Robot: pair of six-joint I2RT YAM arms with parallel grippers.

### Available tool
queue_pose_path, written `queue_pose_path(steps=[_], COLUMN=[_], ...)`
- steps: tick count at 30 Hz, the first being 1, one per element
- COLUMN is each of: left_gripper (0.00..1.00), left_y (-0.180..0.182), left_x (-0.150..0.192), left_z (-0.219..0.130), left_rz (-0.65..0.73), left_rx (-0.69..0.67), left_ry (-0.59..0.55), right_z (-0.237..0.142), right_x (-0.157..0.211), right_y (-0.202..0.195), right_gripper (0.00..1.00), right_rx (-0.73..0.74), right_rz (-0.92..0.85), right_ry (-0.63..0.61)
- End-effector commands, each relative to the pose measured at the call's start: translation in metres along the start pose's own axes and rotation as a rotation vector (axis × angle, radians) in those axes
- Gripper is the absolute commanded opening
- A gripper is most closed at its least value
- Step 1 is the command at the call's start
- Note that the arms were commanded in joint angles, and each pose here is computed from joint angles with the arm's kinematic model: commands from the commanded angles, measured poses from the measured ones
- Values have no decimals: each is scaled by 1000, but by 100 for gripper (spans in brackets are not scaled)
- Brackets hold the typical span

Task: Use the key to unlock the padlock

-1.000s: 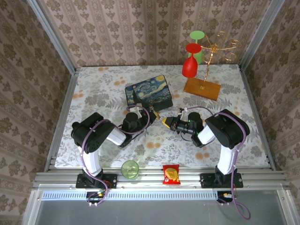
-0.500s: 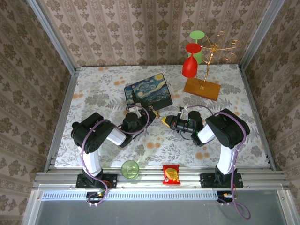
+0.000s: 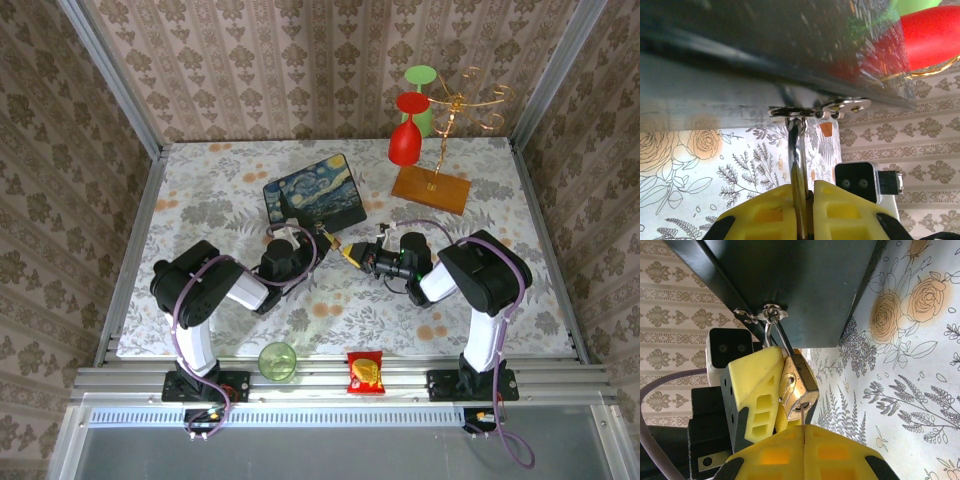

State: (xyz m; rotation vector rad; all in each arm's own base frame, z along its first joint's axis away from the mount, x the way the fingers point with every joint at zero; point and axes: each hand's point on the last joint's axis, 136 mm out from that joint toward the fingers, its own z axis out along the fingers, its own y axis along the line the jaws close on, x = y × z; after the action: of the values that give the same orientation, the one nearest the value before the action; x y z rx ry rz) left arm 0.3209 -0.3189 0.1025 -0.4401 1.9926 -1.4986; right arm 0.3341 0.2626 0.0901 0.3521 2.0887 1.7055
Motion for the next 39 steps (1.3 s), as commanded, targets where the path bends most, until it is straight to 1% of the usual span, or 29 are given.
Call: queue_pose_path(steps=[1,4,8,10,14,18,24,29,34,39], left_gripper=[0,0,0,0,0,0,0,0,0,0], left_y=[-66,-71,-65,-64,-67,-67,-77,-80,-78,-82], left_x=[14,13,15,16,19,23,8,16,9,15], left_z=[-1,-3,-5,-5,-3,-1,-6,4,-3,-2], left_rz=[-4,-1,-7,-10,-11,-30,-30,-75,-58,-78], left_rx=[196,208,194,193,197,199,209,210,191,201], left_ry=[73,71,72,74,76,78,-5,-22,-98,-81], right_z=[9,8,1,-2,0,6,3,-3,-8,-8], right_x=[-13,-17,-25,-27,-24,-19,-17,-12,-6,-8], right_y=[1,2,10,6,-8,1,5,-4,-12,-14], right_gripper=[0,0,0,0,0,0,0,0,0,0], right_rx=[-23,-27,-40,-30,-2,-20,-18,29,69,76], right_rz=[-24,-21,-31,-22,4,4,49,114,176,220], right_ry=[-27,-37,-59,-67,-65,-56,-80,-172,-273,-334])
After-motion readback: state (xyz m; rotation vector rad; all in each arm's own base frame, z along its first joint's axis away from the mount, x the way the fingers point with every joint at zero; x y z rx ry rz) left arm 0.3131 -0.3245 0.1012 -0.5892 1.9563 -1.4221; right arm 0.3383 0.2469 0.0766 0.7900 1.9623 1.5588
